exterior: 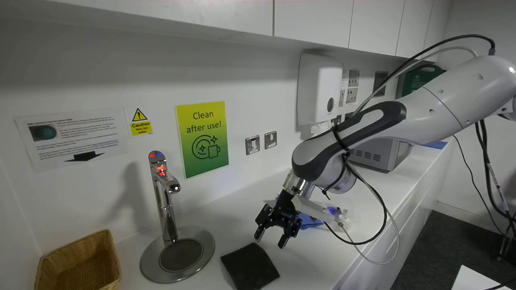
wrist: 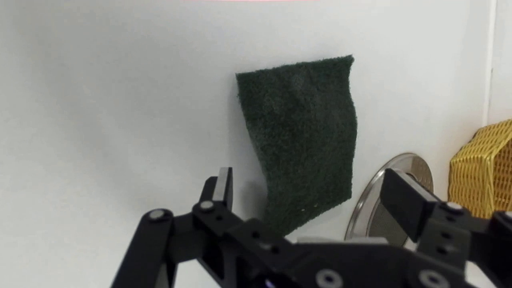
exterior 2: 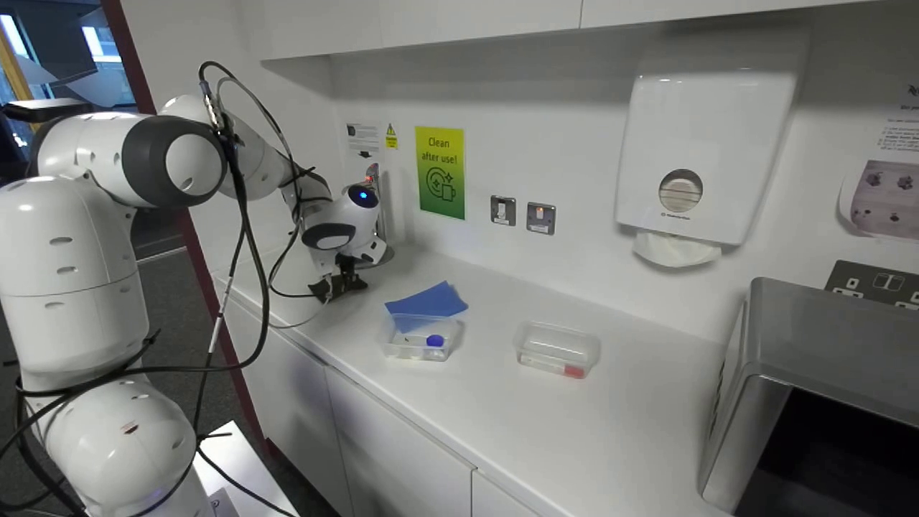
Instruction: Put the grey towel in the clear container on the left.
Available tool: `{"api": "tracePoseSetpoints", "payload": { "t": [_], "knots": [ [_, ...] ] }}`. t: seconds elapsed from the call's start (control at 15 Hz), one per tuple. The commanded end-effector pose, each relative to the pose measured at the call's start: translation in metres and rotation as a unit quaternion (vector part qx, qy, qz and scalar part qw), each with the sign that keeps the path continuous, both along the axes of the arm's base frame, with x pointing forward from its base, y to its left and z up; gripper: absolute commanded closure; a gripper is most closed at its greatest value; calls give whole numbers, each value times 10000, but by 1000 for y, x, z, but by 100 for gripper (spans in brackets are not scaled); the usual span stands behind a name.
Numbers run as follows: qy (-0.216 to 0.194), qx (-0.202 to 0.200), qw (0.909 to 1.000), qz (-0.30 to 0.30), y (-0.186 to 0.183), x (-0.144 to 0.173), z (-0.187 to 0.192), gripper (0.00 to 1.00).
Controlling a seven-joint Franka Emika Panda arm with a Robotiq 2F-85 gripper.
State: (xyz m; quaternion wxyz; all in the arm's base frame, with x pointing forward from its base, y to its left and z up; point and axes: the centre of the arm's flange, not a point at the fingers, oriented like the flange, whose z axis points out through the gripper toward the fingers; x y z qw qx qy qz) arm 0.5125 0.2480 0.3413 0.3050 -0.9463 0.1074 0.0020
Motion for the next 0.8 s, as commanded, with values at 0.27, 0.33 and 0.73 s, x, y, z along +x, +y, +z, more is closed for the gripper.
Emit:
{"api": "tracePoseSetpoints", "payload": {
  "t": [0.27,0.33,0.73],
  "knots": [
    [48,-45,9997,244,2,10,-6,0],
    [44,-45,9996,257,2,11,-8,0],
    [8,-13,9994,332,3,24,-15,0]
  ]
}}
